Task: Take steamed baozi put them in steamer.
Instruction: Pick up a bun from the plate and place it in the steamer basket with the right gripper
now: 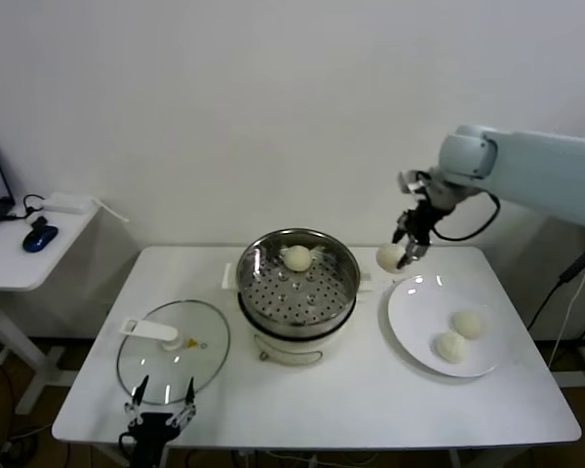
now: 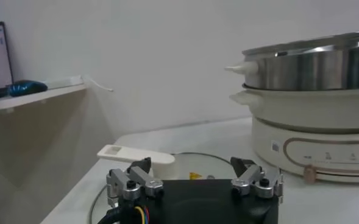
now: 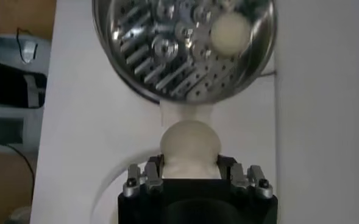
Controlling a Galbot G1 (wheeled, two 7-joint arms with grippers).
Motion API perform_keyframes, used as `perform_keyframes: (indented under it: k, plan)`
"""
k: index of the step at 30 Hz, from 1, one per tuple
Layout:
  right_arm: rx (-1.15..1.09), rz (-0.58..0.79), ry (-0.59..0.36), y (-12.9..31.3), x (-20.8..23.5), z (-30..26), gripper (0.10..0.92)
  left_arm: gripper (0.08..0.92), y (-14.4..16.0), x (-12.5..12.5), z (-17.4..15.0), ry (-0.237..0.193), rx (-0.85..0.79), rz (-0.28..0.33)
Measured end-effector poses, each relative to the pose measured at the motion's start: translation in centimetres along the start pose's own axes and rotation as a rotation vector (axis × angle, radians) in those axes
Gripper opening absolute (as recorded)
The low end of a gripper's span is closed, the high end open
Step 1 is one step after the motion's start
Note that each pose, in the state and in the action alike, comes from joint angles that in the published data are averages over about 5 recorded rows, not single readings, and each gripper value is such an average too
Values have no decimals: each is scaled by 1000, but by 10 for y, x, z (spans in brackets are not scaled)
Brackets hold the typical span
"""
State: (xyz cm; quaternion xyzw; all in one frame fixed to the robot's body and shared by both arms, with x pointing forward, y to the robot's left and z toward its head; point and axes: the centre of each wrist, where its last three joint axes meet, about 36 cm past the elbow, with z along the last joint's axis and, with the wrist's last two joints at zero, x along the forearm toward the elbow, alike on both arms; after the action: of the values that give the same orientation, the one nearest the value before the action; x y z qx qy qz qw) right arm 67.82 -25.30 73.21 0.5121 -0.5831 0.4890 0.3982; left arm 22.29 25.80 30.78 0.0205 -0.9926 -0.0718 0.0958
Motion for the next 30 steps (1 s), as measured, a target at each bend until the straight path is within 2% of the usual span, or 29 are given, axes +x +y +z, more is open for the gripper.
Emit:
perform_keyframes:
  k: [5, 10, 19, 30]
  plan:
    - [28, 15, -40, -6, 16, -58, 602, 823, -1, 1, -2, -3, -2, 4]
    - [68, 12, -62, -11, 8, -115, 602, 823, 1, 1, -3, -3, -7, 2]
    - [122, -20, -54, -19, -45, -178, 602, 823, 0, 2, -1, 3, -8, 4]
    - [133, -56, -32, -20, -122, -194, 602, 823, -4, 1, 3, 12, -2, 12]
